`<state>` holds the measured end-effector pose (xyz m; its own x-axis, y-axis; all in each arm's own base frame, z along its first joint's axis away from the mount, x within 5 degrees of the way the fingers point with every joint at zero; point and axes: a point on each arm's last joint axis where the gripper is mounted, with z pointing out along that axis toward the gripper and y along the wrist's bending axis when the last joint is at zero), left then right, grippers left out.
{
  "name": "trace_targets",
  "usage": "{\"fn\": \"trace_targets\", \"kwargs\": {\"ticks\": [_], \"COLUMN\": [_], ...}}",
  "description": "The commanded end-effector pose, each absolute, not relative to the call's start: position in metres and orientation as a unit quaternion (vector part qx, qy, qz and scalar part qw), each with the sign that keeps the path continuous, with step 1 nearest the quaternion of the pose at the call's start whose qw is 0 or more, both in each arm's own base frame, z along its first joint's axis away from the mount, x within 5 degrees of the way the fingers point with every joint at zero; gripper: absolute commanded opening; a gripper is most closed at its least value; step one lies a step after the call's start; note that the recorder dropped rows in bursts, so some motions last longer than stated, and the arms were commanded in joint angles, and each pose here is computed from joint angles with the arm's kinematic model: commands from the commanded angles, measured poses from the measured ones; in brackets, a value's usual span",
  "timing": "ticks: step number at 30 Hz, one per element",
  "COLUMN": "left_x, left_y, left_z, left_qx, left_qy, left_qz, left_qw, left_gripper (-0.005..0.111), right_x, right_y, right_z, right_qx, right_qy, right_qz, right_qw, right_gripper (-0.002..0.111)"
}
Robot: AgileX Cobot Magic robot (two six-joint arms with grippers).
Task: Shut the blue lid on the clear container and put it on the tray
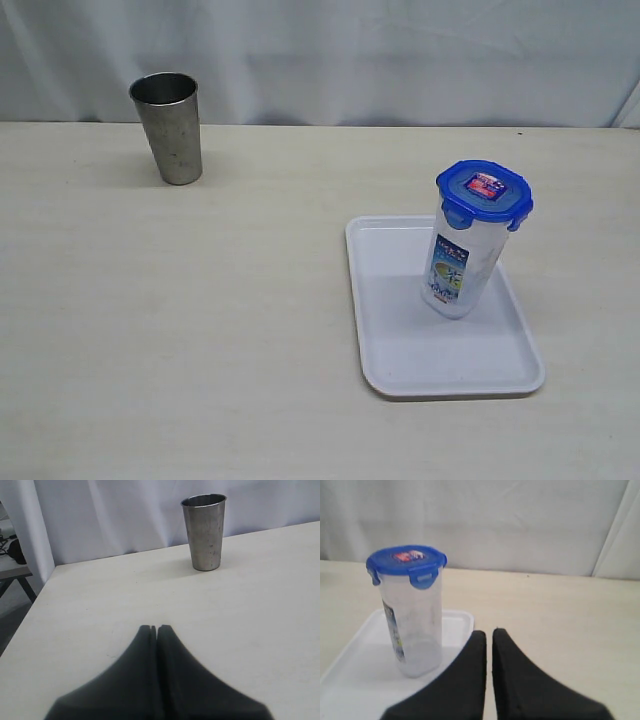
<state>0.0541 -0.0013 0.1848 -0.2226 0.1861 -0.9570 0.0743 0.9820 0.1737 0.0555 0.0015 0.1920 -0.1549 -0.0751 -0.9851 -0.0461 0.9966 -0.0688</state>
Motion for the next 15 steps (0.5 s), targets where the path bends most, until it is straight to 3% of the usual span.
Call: {"fn": "trace_targets", "kwargs": {"ticks": [1, 15], "left_x": [0.0541, 0.0539], "left_y": [-0.0011, -0.001], "left_z": [0.1848, 0.1839], "left_qx": [0.08, 0.081], "left_qy": [0.778, 0.782], "left_qz": [0.046, 0.046], "left_qw": [0.621, 0.617], "left_gripper": [0.0, 0.0], "right_x": [0.0536, 0.0536], "right_y": [0.0003, -0.0011], "right_z": [0.1826, 0.1825], "right_qx": [-0.036, -0.019], "right_qy": [0.789, 0.79], "right_qz": [-0.015, -0.012], "right_qw": [0.613, 0.612], "right_gripper": [0.005, 0.005]}}
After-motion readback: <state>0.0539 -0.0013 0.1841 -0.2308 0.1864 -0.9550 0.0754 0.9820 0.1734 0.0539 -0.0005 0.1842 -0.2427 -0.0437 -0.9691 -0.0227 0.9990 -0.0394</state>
